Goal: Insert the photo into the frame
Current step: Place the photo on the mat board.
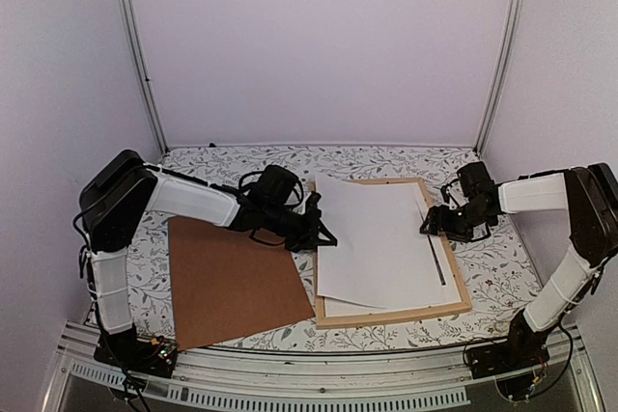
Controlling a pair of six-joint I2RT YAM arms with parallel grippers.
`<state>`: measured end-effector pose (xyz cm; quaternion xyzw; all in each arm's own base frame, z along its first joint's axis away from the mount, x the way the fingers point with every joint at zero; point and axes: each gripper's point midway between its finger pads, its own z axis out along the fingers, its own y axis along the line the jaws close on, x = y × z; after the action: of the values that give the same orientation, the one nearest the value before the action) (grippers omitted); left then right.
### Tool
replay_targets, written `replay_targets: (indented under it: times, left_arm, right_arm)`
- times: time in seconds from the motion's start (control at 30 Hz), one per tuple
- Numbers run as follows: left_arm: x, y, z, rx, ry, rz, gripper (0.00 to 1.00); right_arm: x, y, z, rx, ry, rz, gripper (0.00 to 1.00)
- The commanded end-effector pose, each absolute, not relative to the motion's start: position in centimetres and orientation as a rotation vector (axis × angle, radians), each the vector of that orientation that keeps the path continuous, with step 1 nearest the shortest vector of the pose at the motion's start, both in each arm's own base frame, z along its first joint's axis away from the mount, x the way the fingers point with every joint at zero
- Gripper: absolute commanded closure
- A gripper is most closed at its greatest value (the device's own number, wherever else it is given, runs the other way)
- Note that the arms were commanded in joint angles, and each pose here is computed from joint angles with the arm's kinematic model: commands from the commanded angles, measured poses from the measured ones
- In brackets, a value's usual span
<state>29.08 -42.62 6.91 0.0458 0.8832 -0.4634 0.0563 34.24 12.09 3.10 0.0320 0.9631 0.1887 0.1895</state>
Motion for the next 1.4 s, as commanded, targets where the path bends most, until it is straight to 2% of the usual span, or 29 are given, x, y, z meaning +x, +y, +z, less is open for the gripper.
replay_targets:
  times: [0.0, 0.23, 0.67, 0.9, 1.13, 1.37]
  left_arm:
    - [29.8, -42.0, 9.0, 0.143, 2.604, -1.461, 1.00]
    - [29.6, -41.0, 9.8, 0.128, 2.590, -1.461, 1.00]
    - [30.3, -43.3, 16.1, 0.130, 2.378, -1.674, 1.00]
    - [30.1, -44.9, 16.9, 0.138, 2.355, -1.708, 1.00]
    - [29.9, -45.2, 17.1, 0.150, 2.350, -1.710, 1.00]
    - [30.3, -44.2, 18.7, 0.203, 2.322, -1.602, 1.00]
  right_arm:
    - [32.5, 17.2, 2.8, 0.010, 2.749, 0.704, 0.20]
    - [32.1, 19.1, 3.5, 0.037, 2.736, 0.742, 0.20]
    - [34.1, 17.9, 7.2, 0.063, 2.667, 0.621, 0.14]
    - [34.8, 16.4, 7.1, 0.084, 2.674, 0.565, 0.12]
    - [35.3, 15.0, 6.0, 0.086, 2.689, 0.536, 0.17]
    - [35.8, 13.6, 6.2, 0.079, 2.678, 0.446, 0.20]
